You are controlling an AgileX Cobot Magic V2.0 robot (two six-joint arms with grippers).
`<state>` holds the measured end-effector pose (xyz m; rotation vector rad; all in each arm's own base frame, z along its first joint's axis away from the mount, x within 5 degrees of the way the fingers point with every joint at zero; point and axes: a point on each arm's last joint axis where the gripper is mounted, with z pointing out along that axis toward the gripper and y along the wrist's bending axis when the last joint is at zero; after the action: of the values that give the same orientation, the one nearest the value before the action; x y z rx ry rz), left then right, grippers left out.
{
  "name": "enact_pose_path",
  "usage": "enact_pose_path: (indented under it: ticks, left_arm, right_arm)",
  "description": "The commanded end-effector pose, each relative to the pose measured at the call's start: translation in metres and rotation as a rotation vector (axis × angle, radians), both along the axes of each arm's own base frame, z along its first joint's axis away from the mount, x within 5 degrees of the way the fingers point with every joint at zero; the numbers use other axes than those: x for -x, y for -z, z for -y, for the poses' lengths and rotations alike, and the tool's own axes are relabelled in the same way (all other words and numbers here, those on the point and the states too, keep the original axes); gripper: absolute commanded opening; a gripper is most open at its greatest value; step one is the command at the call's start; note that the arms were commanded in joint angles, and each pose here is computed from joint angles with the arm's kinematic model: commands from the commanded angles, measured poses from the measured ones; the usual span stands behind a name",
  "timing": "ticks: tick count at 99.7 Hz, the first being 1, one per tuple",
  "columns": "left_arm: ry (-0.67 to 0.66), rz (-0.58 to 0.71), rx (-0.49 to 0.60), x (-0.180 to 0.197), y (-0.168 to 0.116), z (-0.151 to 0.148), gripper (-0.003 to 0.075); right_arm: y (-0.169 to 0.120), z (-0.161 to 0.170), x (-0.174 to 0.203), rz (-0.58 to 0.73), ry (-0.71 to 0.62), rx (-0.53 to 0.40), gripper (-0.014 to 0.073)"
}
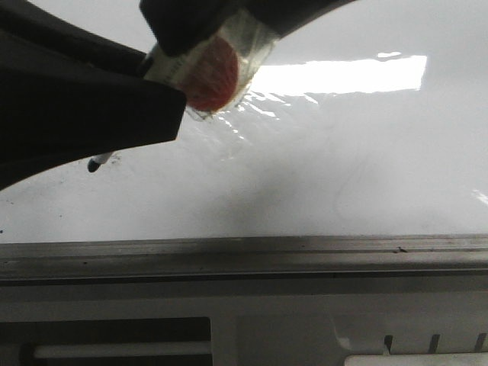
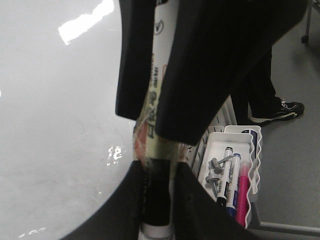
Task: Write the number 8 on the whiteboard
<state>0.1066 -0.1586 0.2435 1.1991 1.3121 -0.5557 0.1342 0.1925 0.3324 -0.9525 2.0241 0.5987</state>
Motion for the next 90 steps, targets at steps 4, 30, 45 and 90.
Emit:
enact_pose_path:
  ticks: [4,30,45,90]
  left_arm:
    - [0.041,0.044,0.114,0.003,-0.020,0.004,-0.0020]
    - [0.041,0.044,0.114,0.003,-0.020,0.004,0.0203]
    - [0.007,-0.002,0.130,0.003,-0.022,0.001,0.0335]
    - [-0.294,-0.089,0.218,0.030,-0.053,-0.072,0.0335]
  right_arm:
    - [-0.019,-0.005,-0.002,0.060,-0.004,-0.092,0.0125]
    - [-0.023,-0.005,-0.002,0.066,-0.003,-0.106,-0.0069]
    - [-0.023,-0.005,-0.002,0.065,-0.003,-0.105,-0.0069]
    - [-0.049,0.006,-0.020,0.080,0.110,-0.191,-0.0069]
